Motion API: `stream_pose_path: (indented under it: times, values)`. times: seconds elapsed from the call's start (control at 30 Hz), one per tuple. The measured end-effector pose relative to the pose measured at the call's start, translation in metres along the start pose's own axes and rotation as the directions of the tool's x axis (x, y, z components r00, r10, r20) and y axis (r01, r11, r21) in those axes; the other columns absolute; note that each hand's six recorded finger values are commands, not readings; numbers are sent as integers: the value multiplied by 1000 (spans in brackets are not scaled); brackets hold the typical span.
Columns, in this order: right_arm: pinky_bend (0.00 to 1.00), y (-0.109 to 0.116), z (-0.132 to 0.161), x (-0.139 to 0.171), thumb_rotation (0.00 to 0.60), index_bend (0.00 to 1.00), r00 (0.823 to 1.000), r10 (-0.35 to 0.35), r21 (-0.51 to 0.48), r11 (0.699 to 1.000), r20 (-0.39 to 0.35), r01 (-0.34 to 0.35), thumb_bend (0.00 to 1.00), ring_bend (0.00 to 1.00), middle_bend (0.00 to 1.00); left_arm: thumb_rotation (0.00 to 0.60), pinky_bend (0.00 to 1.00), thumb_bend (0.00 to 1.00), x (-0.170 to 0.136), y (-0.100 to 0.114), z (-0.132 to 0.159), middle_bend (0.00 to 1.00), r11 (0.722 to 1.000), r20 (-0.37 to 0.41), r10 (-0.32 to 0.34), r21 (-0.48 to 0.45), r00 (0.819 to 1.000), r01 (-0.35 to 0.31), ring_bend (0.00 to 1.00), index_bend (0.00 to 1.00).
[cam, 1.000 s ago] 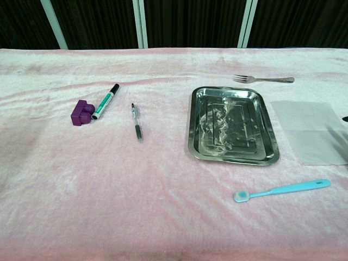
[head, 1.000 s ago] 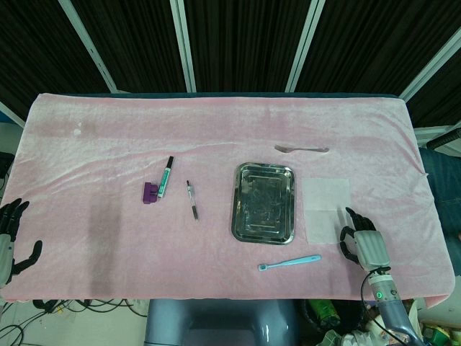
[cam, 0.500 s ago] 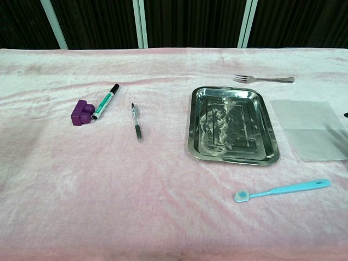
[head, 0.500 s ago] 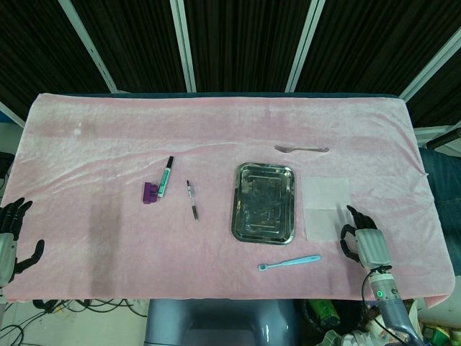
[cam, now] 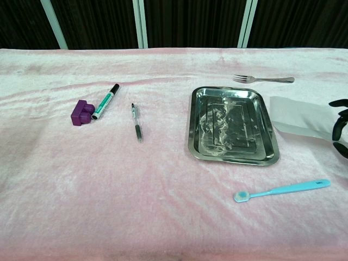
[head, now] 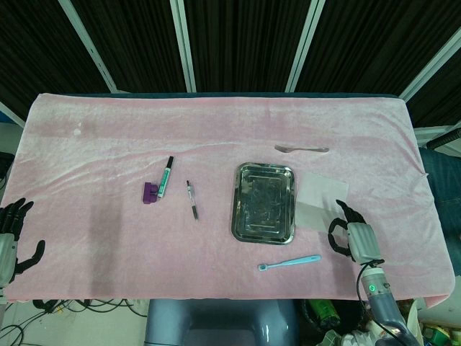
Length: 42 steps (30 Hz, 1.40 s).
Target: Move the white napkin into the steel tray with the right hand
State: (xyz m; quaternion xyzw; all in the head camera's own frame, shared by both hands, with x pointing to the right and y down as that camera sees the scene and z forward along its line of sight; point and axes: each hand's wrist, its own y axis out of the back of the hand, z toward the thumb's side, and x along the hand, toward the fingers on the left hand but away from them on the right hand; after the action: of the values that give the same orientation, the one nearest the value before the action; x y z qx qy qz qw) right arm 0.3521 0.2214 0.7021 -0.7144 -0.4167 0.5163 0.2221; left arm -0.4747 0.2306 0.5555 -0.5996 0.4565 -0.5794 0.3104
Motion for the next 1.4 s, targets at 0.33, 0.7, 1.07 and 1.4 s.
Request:
stream_pose_path:
  times: [0.33,0.7,1.07,1.4]
  values:
    - [228,-5,51,-16,600,680,995,71,17,997,-67,-70,398,143,81,600,2,407,0,0,0,26,1000,1,-1,-3,1000,1,0,98]
    - [227,-10,106,-32,600,680,978,75,53,996,-193,-66,405,143,82,600,12,407,0,0,0,26,1000,-1,-3,-4,1000,3,0,98]
    - [227,-21,134,-29,600,680,955,89,139,989,-283,-51,406,142,83,600,18,407,1,0,-1,26,1000,-3,-3,-6,1000,3,0,98]
    - [228,-33,138,-32,600,680,963,115,212,975,-245,-62,405,143,85,600,24,407,1,0,-1,26,1000,-4,-5,-6,1000,5,0,98]
